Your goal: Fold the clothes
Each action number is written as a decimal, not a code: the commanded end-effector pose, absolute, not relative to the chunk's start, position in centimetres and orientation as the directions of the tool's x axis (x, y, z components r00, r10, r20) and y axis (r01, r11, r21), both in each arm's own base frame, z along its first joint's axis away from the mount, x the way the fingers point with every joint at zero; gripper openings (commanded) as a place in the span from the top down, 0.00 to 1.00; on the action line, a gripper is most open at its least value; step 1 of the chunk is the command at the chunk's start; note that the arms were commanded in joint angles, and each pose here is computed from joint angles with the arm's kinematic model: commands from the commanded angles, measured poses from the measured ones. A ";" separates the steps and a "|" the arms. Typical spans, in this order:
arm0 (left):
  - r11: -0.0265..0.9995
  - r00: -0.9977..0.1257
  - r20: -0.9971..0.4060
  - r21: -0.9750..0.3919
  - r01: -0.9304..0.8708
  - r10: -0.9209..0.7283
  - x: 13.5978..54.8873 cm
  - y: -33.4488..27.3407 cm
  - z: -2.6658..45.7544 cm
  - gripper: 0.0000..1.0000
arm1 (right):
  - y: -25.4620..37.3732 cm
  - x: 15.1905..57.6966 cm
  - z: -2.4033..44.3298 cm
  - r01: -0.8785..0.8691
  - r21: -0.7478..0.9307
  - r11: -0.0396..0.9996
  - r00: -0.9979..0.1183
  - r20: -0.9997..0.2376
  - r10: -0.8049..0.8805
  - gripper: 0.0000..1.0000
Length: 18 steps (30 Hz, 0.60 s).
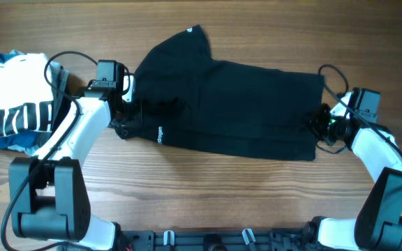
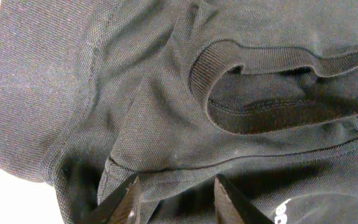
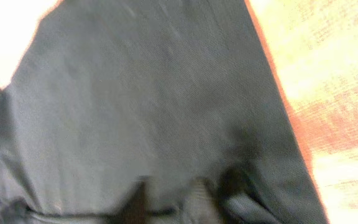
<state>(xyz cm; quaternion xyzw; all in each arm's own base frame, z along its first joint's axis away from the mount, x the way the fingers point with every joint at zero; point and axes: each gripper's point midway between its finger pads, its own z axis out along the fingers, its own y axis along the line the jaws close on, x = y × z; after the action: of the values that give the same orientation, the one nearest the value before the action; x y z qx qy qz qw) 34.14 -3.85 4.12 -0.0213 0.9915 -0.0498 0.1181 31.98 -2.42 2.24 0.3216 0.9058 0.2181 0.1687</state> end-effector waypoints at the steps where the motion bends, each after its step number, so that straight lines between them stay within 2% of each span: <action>1: 0.992 -0.972 -0.225 -0.117 -0.044 -0.070 33.9 -3.8 4.0 0.58 | -3.7 28.4 0.1 0.474 0.322 0.820 -0.831 -0.145 0.537 0.47; 4: 0.992 -0.971 -0.228 -0.118 -0.044 -0.070 34.0 -3.8 4.0 0.57 | -3.3 27.1 -0.2 0.482 0.306 0.821 -0.843 -0.094 0.530 0.46; 5: 0.992 -0.971 -0.229 -0.118 -0.044 -0.070 34.0 -3.8 4.0 0.57 | -2.7 27.4 0.0 0.457 0.334 0.824 -0.854 -0.096 0.512 0.52; 8: 0.992 -0.971 -0.229 -0.118 -0.044 -0.070 34.0 -3.8 4.0 0.56 | -0.7 28.6 0.9 0.348 0.442 0.827 -0.888 -0.128 0.442 0.92; 9: 0.992 -0.971 -0.229 -0.118 -0.044 -0.070 34.0 -3.8 4.0 0.56 | -0.6 29.2 1.2 0.336 0.460 0.822 -0.883 -0.148 0.445 0.96; 13: 0.992 -0.970 -0.233 -0.118 -0.043 -0.070 34.1 -3.8 4.1 0.55 | -1.5 31.3 1.9 0.376 0.487 0.788 -0.829 -0.202 0.521 0.96; 18: 0.992 -0.965 -0.252 -0.121 -0.041 -0.070 34.6 -3.8 4.3 0.51 | -5.1 33.0 2.8 0.515 0.520 0.682 -0.693 -0.215 0.688 0.96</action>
<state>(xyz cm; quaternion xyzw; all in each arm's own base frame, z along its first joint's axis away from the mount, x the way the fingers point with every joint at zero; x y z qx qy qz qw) 34.29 -3.87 4.15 -0.0230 0.9911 -0.0506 0.1213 32.40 -3.44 2.47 0.2832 0.9161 0.2076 0.1938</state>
